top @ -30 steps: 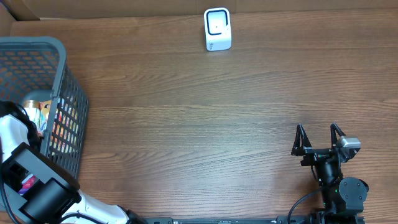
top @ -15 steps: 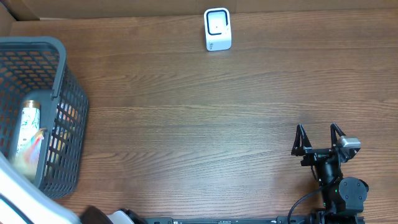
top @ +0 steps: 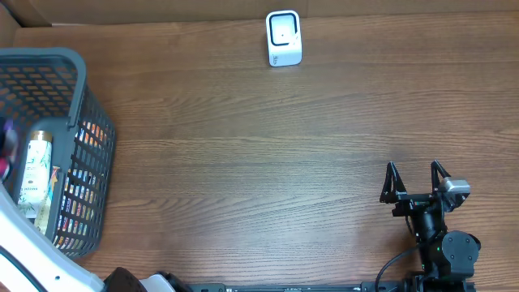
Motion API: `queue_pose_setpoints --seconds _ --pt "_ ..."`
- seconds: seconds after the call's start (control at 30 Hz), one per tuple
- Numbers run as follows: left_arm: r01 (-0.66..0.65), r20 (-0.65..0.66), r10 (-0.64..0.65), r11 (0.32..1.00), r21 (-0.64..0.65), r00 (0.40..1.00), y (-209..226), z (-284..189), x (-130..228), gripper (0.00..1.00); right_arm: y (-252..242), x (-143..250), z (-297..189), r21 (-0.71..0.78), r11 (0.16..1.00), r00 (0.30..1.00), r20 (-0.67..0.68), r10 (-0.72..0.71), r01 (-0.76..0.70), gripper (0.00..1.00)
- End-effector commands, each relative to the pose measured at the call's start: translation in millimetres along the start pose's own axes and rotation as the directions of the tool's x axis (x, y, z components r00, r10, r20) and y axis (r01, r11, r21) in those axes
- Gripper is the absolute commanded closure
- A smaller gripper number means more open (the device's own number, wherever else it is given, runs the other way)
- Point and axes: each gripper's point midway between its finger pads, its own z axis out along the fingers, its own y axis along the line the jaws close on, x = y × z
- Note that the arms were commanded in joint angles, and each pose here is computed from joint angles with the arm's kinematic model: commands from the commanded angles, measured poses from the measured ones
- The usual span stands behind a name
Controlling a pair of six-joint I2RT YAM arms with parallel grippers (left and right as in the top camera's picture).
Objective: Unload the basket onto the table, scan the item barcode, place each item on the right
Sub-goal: 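Lift the pink-purple packet out and place it on the table center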
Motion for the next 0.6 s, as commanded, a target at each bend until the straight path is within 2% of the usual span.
queue_pose_setpoints --seconds 0.0,0.1,0.17,0.23,0.33,0.43,0.57 --pt "-0.221 0.001 0.251 0.848 0.481 0.968 -101 -84 29 0.96 -3 1 0 0.011 1.0 1.0 0.006 -0.008 0.008 0.0" --pt "-0.343 0.03 0.423 0.687 0.641 0.905 -143 -129 72 0.96 -3 1 0 0.011 1.0 1.0 0.006 -0.008 0.008 0.0" --pt "-0.429 0.025 0.569 0.589 0.685 0.822 -158 -144 122 0.96 -3 1 0 0.011 1.0 1.0 0.006 -0.008 0.008 0.0" --pt "-0.52 -0.034 0.677 0.596 0.612 0.735 -151 -132 169 0.95 -3 1 0 0.011 1.0 1.0 0.006 -0.008 0.008 0.0" --pt "-0.663 -0.125 0.756 0.631 0.403 0.643 -123 -104 229 0.96 -3 1 0 0.011 1.0 1.0 0.006 -0.008 0.008 0.0" --pt "-0.774 -0.143 0.808 0.589 0.234 0.572 -97 -82 281 0.95 -3 1 0 0.011 1.0 1.0 0.006 -0.008 0.008 0.0" --pt "-0.831 -0.189 0.834 0.544 0.12 0.519 -57 -51 342 0.96 -3 1 0 0.011 1.0 1.0 0.006 -0.008 0.008 0.0"
